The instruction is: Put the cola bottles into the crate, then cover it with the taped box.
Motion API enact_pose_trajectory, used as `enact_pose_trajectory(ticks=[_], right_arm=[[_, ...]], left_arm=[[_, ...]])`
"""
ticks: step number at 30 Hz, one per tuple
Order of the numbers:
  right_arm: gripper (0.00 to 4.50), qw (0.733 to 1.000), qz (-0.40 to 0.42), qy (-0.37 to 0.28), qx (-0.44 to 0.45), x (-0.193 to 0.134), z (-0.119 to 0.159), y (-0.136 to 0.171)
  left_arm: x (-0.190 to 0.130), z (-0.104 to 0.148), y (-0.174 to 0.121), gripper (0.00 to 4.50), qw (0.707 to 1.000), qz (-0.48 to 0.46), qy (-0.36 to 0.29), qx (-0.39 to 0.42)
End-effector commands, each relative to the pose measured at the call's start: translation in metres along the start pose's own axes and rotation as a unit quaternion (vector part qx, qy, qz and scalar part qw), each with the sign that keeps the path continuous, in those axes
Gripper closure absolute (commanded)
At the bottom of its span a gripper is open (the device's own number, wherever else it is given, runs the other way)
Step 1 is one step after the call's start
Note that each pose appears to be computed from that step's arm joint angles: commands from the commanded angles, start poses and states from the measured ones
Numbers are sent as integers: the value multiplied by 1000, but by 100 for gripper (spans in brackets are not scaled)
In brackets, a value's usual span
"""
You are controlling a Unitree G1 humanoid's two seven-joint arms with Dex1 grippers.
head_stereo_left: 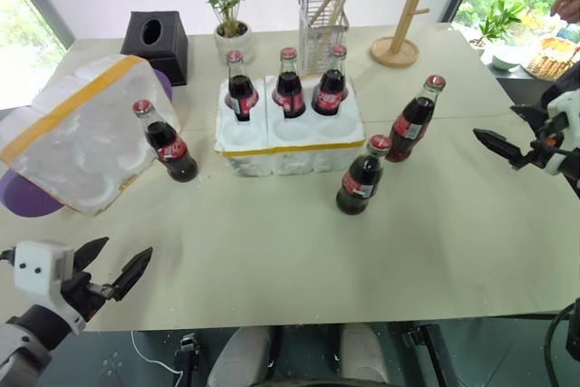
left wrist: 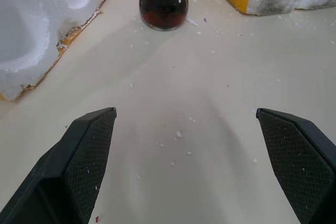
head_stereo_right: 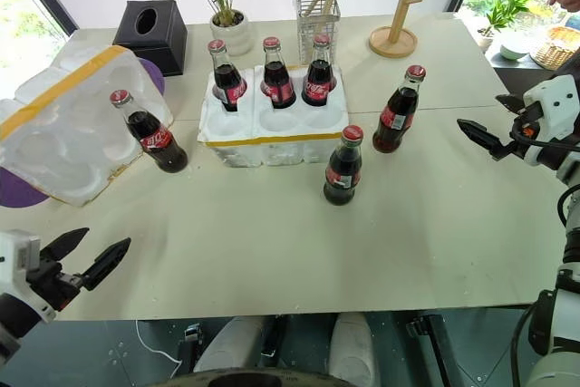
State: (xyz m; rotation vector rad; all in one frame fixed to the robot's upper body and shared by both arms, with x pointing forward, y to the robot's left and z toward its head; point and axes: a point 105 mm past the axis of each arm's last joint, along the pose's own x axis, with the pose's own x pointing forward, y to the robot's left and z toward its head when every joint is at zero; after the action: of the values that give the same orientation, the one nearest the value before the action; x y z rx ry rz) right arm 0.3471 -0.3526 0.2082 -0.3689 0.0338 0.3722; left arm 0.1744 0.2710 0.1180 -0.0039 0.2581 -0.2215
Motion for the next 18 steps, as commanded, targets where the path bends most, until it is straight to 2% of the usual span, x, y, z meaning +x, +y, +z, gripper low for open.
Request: enact_pose_trajectory(ticks=[1, 13, 16, 18], right_arm=[[0, 1000, -7, -20, -8, -1, 9, -3], [0, 1000, -5, -25, 4, -1, 8, -1], [0, 1000, 14, -28, 1, -3, 15, 1], [0, 999, 30, -32, 12, -7, 30, -1]], left_arm=[[0, 10, -4, 3, 1000, -4, -20, 16], [7, 18, 8, 3, 999, 17, -38, 6], [13, 26, 8, 3, 998, 13, -50, 18], [20, 39, 7, 3, 997, 5, -68, 31]])
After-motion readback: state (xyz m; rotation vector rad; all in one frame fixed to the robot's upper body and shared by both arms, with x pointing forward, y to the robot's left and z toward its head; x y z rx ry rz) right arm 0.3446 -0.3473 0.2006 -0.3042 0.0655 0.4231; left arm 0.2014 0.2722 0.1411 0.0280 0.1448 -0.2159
